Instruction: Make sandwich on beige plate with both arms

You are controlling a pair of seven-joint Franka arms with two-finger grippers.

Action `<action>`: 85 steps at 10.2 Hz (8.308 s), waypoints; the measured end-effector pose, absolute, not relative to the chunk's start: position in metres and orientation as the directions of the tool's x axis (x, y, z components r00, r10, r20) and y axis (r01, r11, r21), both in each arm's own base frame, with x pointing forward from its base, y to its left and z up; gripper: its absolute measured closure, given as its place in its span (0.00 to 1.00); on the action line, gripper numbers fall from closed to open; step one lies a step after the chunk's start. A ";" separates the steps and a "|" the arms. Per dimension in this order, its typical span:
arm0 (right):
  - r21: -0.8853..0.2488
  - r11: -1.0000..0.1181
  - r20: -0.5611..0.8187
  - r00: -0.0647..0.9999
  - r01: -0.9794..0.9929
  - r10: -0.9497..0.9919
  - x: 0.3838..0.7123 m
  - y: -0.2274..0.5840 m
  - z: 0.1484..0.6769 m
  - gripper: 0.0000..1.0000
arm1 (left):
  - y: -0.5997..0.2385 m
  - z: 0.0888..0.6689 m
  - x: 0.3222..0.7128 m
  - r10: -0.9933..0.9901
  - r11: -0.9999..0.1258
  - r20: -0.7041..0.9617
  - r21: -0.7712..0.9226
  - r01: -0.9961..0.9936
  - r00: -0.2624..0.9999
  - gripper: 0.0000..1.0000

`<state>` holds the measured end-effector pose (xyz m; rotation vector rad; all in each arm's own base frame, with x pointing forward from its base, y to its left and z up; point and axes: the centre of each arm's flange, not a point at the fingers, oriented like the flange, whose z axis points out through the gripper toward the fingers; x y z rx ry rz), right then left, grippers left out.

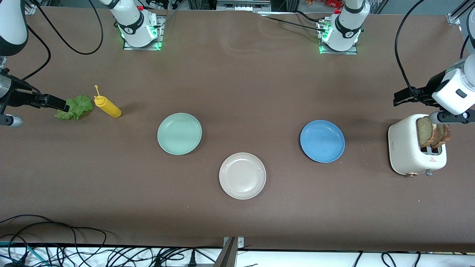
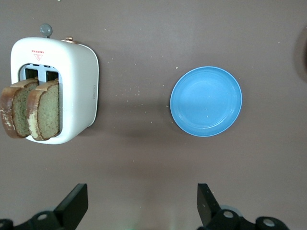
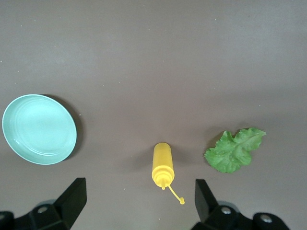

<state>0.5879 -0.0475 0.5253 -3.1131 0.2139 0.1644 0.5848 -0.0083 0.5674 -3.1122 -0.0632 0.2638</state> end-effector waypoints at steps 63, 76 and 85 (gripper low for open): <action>-0.009 -0.988 -0.106 0.983 -0.151 -0.149 0.588 -0.055 0.525 0.00 | 0.147 0.529 0.608 -0.119 -0.989 -0.126 -0.076 -0.129 0.985 0.91; -0.010 -0.988 -0.105 0.982 -0.156 -0.154 0.588 -0.058 0.525 0.00 | -0.203 0.330 0.695 -0.076 -0.423 -0.390 0.846 0.325 0.918 0.91; -0.012 -0.989 -0.135 0.980 -0.146 -0.143 0.588 -0.098 0.507 0.00 | -0.296 0.200 0.713 0.084 -0.442 -0.180 0.875 0.198 0.980 0.91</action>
